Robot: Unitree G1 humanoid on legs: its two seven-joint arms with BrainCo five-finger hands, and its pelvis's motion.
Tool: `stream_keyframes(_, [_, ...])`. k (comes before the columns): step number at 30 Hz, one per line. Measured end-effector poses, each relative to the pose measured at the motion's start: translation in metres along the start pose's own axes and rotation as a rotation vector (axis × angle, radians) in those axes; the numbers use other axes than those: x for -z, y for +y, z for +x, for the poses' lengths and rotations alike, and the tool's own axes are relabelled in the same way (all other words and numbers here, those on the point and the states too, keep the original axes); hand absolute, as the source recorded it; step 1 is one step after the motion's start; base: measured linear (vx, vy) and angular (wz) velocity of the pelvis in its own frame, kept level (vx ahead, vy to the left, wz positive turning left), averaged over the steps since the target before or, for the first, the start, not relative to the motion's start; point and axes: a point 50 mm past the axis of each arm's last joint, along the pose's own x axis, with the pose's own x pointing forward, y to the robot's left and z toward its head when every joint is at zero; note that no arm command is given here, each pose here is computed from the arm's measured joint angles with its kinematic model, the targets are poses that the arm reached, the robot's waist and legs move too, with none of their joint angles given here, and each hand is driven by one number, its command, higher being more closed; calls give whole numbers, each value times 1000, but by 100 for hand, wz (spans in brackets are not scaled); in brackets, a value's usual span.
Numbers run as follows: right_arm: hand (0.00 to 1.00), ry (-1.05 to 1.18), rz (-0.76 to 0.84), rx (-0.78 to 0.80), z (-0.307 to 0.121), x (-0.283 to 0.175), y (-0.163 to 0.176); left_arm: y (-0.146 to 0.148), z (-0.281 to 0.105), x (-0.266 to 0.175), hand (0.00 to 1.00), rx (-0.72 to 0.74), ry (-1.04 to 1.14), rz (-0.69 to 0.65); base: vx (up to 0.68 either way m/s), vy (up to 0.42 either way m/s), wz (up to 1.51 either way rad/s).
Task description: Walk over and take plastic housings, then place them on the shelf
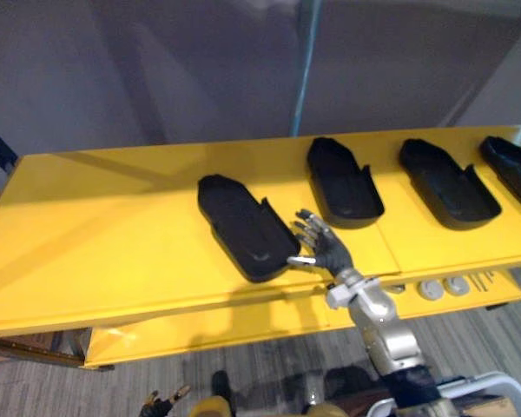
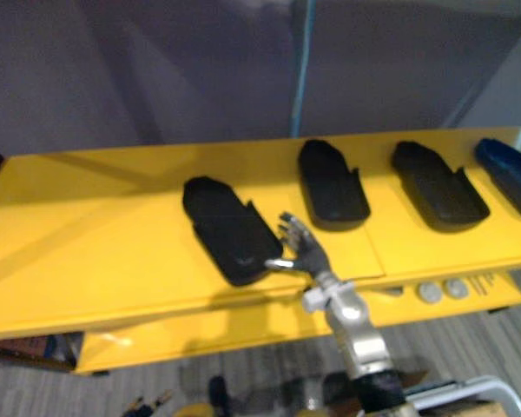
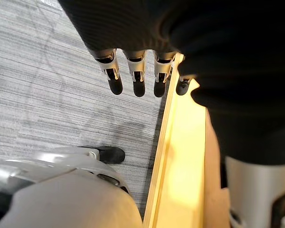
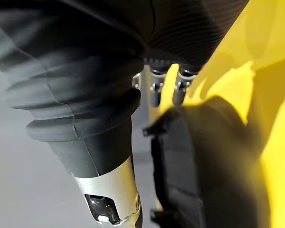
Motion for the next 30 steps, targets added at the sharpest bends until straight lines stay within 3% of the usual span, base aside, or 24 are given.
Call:
stream_keyframes(6, [0, 2, -1, 2, -5, 0, 0, -2, 0, 0, 0, 7, -4, 27, -30, -11, 5])
stream_keyframes(9, [0, -60, -23, -12, 4, -17, 2, -8, 5, -22, 0, 22, -58, 33, 13, 10, 1])
stream_keyframes(16, [0, -250, -90, -37, 26, -68, 8, -52, 7, -92, 0, 140, -257, 72, -48, 32, 1])
stream_keyframes(30, [0, -397, -148, -38, 34, -105, 11, -83, 2, -128, 0, 196, -351, 127, -42, -7, 2])
